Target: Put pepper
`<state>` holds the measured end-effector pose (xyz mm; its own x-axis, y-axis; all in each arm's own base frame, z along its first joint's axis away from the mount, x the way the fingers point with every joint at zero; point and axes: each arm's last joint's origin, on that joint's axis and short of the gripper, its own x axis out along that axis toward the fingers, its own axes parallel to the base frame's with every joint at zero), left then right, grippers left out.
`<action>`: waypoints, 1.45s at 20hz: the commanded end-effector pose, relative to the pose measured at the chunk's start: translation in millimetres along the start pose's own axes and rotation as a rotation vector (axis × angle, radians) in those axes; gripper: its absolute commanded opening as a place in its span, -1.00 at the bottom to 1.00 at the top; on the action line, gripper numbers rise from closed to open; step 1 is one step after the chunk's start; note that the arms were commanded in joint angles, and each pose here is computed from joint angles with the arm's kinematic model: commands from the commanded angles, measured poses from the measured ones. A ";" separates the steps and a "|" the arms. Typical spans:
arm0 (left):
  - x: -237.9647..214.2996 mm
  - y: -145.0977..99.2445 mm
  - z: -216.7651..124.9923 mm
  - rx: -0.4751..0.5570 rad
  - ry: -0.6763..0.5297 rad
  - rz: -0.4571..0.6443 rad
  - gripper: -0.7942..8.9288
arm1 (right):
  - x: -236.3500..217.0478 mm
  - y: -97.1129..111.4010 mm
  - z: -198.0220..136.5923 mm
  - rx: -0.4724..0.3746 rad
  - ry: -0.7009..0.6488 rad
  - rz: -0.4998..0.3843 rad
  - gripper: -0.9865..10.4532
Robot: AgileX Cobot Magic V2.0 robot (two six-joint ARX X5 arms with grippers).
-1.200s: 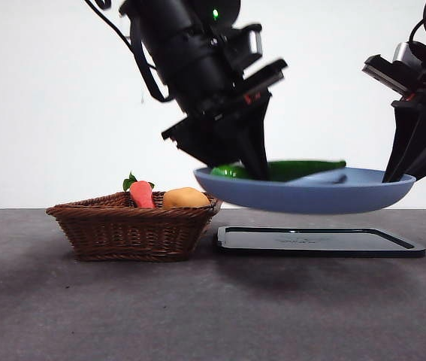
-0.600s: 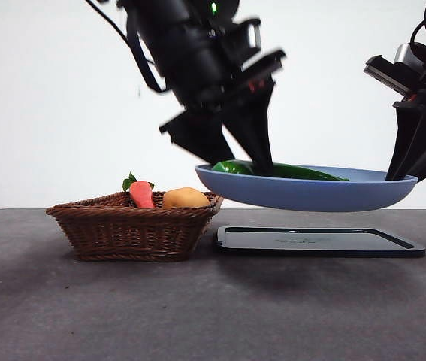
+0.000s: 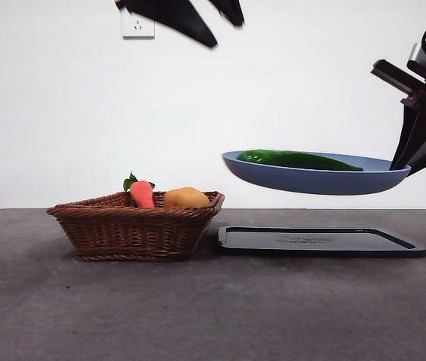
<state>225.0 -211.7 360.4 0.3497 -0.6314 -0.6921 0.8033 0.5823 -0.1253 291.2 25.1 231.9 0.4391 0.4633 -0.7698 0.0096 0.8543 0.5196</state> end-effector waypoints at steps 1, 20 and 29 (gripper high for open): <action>-7.3 -0.9 3.5 0.021 -0.013 0.004 -0.36 | 9.1 -3.3 24.0 0.036 -0.018 -0.002 -0.82; -10.0 -1.6 1.3 0.009 0.002 0.002 -0.36 | 94.8 -47.9 79.6 0.113 0.054 -0.093 -0.82; -10.0 -1.6 1.3 0.010 0.002 0.002 -0.36 | 53.6 -33.2 83.2 0.037 0.005 -0.085 -0.51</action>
<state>219.8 -203.6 364.4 0.3457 -0.6187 -0.7055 0.7999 0.5874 -0.1232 384.9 3.1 197.4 0.4022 0.3912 -0.8278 0.1211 0.8735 0.4716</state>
